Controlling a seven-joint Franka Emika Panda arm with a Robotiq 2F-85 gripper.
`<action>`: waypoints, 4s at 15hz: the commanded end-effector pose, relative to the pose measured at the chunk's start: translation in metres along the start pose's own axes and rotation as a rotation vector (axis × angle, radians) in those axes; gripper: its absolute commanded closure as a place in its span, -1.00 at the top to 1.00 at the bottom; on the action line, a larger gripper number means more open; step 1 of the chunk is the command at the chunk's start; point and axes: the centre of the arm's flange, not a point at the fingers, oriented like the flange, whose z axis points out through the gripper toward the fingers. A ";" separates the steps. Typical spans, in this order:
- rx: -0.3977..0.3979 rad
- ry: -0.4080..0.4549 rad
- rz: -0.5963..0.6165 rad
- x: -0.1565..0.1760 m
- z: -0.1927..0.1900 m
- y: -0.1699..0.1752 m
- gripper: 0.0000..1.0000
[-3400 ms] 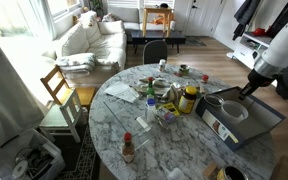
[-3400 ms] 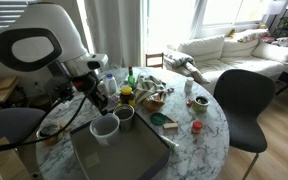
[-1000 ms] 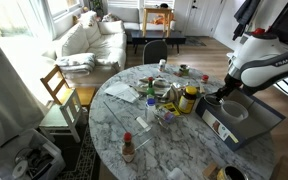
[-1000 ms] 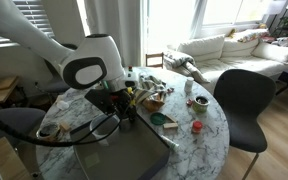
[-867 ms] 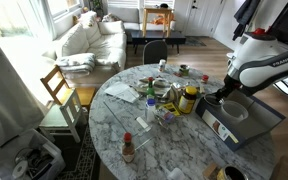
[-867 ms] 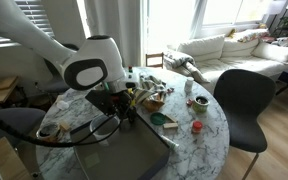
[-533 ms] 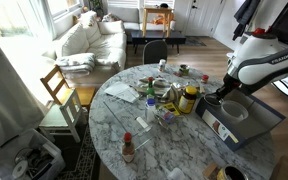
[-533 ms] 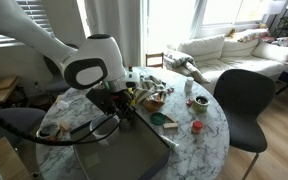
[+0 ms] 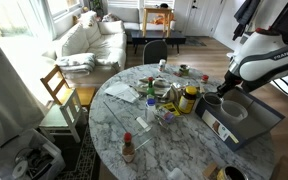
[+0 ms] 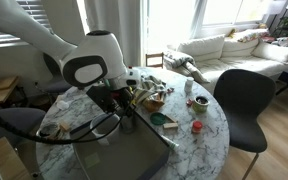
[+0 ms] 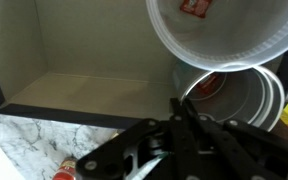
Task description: Pick up the red ketchup sachet from the table and put it in the silver cup, pick up the red ketchup sachet from the table and put it in the clear cup, pick up the silver cup and put it in the clear cup, pick up both the silver and clear cup and put them in the clear storage container
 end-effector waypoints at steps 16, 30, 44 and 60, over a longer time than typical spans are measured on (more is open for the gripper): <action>0.037 0.121 0.063 -0.077 -0.178 0.043 -0.98; 0.104 0.050 0.011 -0.084 -0.069 0.042 -0.98; 0.056 0.013 0.005 -0.079 -0.005 0.028 -0.05; 0.004 0.047 0.064 -0.083 -0.012 0.051 0.93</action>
